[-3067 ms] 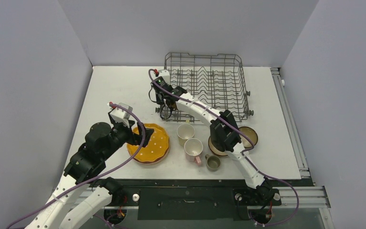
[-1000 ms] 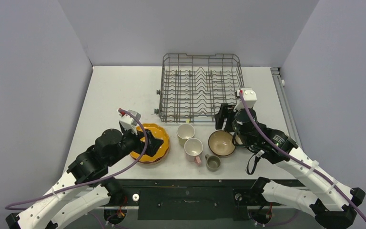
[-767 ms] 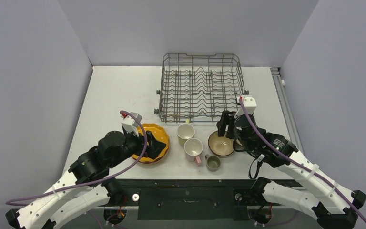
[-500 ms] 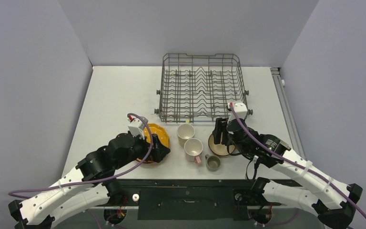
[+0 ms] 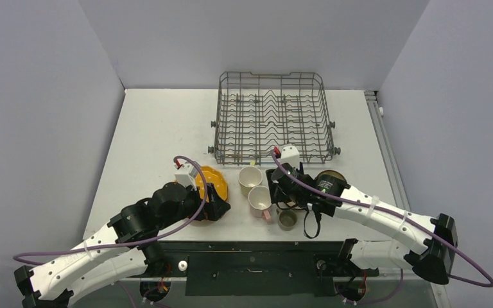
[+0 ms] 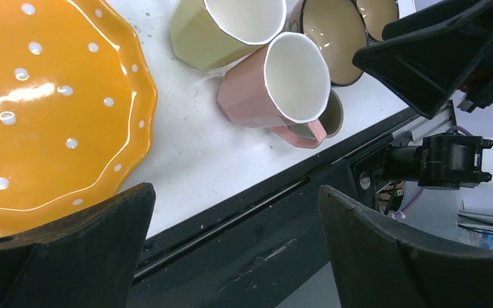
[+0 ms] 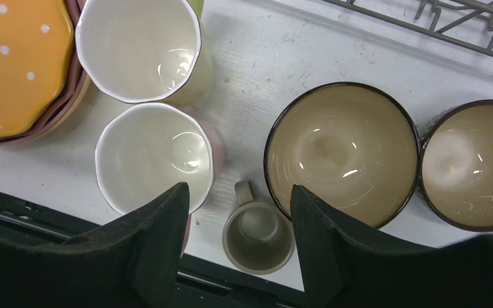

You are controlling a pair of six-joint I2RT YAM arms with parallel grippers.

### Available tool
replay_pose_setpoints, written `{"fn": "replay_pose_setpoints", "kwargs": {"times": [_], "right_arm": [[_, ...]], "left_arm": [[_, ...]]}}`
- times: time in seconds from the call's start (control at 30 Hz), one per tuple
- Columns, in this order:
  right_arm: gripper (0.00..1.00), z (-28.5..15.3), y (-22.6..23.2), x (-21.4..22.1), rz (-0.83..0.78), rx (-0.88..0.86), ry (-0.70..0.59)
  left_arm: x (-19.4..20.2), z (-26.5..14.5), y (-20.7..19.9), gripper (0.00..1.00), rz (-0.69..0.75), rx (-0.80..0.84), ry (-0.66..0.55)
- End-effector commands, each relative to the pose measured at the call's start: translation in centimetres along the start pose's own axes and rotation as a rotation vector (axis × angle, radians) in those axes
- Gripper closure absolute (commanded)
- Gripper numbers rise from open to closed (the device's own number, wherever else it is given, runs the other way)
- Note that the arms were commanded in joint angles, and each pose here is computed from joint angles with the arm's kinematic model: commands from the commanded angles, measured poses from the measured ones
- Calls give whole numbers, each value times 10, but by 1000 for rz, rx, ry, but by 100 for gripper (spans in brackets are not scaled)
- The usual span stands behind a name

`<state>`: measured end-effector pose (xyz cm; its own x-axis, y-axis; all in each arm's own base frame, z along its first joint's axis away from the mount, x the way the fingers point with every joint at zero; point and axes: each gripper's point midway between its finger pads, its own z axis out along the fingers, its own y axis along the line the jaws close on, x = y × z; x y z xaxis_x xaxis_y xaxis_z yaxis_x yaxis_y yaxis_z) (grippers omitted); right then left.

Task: Load the mixed dishes into the dish rack
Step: Pick up the cup at the center of the board.

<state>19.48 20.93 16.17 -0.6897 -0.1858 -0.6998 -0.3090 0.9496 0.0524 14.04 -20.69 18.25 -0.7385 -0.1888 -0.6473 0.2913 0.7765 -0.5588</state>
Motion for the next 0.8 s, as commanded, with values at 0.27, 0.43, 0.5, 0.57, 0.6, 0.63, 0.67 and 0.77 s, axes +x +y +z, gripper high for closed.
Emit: {"fn": "replay_pose_setpoints", "kwargs": {"times": [0.27, 0.43, 0.5, 0.57, 0.6, 0.63, 0.67, 0.77], "right_arm": [[49, 23, 28, -17, -8, -12, 11], [54, 33, 34, -11, -42, -10, 56], [56, 36, 34, -8, -54, -5, 71], [58, 39, 33, -6, -61, 1, 83], [59, 40, 33, -4, -64, -1, 91], [60, 42, 33, -2, -68, 3, 101], [63, 44, 33, 1, -72, -1, 112], [67, 49, 35, 7, -80, -3, 137]], "left_arm": [[3, -8, 2, 4, -18, 27, -19], [4, -12, 5, 4, -12, 27, -22], [4, -14, 7, 4, -7, 24, -25], [4, -17, 9, 4, -3, 18, -26], [4, -18, 10, 4, -4, 20, -30], [4, -18, 11, 4, -4, 19, -31], [5, -19, 11, 4, -5, 23, -34], [6, -19, 11, 4, -7, 34, -34]]}}
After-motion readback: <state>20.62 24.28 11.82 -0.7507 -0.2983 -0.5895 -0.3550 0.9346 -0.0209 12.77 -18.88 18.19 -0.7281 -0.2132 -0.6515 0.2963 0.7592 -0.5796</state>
